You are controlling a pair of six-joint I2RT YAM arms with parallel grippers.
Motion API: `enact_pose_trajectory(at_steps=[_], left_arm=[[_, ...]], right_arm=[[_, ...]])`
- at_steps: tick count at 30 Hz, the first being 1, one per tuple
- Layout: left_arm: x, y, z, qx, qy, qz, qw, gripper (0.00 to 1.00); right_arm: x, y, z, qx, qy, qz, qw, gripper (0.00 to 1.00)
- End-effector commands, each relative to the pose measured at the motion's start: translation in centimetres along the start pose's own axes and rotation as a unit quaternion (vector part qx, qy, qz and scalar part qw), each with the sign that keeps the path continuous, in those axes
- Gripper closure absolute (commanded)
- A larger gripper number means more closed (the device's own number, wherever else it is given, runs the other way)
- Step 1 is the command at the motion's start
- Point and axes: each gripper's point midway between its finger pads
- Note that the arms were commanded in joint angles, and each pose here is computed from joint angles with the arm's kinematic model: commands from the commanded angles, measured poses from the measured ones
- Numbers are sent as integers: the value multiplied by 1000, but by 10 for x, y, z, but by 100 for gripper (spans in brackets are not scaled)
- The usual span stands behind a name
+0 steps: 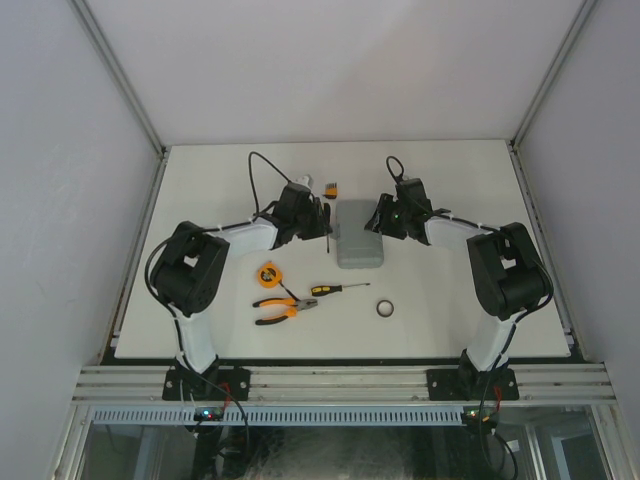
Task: Sort the tools into containers
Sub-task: Open the storage box at the center of the board.
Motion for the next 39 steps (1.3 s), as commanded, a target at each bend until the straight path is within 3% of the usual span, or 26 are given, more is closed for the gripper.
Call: enact_pose_trajectory(at_steps=[1,13,39], left_arm=[[-21,20,17,-32,5,-49,998,63],[-34,13,13,-23,15,-88,996,62],[-9,-3,-11,12,14,-45,999,65]], right_arm=[[-66,2,-57,95,37,-118,988,90],[-65,2,-58,97,40,-119,987,90],[-65,0,-59,101,44,-122,986,90]])
Point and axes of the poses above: each gripper's point midway between its finger pads, its own y axis back along the fingers, its own x axis along the line the jaws close on, z = x × y, and after that the axes turned 1 degree about -y, right-handed
